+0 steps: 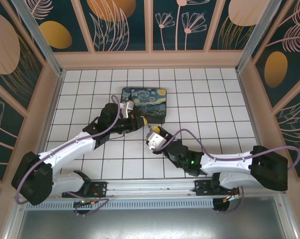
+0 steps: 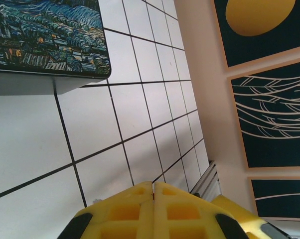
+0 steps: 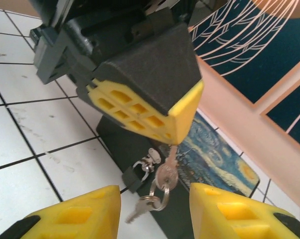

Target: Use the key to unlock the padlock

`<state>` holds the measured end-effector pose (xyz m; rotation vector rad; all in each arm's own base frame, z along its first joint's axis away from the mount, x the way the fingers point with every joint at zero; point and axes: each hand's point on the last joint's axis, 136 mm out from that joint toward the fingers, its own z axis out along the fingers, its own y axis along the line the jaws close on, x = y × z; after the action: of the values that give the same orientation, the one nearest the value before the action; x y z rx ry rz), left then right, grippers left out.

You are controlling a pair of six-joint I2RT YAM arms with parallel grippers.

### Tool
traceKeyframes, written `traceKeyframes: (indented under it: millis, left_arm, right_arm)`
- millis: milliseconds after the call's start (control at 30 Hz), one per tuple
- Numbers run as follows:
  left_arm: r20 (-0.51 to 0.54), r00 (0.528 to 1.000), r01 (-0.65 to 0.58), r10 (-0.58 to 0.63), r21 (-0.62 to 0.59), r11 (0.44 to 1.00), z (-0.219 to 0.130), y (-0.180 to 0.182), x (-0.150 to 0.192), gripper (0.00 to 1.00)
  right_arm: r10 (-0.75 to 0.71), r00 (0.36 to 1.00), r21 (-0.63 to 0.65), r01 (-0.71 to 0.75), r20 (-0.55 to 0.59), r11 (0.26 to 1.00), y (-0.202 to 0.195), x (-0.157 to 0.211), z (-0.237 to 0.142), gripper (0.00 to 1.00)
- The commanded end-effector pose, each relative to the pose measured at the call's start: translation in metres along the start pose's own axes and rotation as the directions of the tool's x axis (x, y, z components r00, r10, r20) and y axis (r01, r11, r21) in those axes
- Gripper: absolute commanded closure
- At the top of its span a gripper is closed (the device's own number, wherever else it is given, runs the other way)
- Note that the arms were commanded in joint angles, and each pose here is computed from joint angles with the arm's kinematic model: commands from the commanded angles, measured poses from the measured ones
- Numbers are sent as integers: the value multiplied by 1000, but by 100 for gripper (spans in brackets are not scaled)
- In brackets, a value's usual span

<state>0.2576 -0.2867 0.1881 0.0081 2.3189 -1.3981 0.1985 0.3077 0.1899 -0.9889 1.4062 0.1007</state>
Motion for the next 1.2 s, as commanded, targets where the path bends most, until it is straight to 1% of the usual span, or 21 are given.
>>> traceKeyframes:
  millis: [0,100,300,433,567,800,1067,1167]
  left_arm:
    - [-9,1000,1,-1,37,999,-1,-14,-2,100]
    - [-9,1000,5,-5,43,999,-2,-14,-1,100]
    - [5,1000,8,-8,42,999,-4,-15,-3,100]
    - [2,1000,1,-1,54,999,-6,-19,-3,100]
    - [4,1000,8,-8,59,998,-7,-20,-2,100]
    - [-3,1000,10,-10,67,998,-8,-20,0,100]
    - [-7,1000,13,-12,66,998,-7,-18,2,100]
    - [-10,1000,16,-16,70,997,-7,-18,2,100]
  right_arm:
    - [-14,999,94,9,52,996,-18,-14,-1,60]
    - [-26,998,82,22,53,996,-15,-16,0,62]
    - [-31,999,40,30,18,999,-5,-7,4,62]
    - [-37,999,67,37,3,997,-8,-2,6,62]
    - [-50,999,59,50,-5,997,-6,0,10,65]
    - [-55,998,107,55,-4,993,-14,-1,14,72]
    - [-46,999,130,44,13,991,-20,-8,14,72]
    - [-54,999,126,53,5,991,-19,-6,16,74]
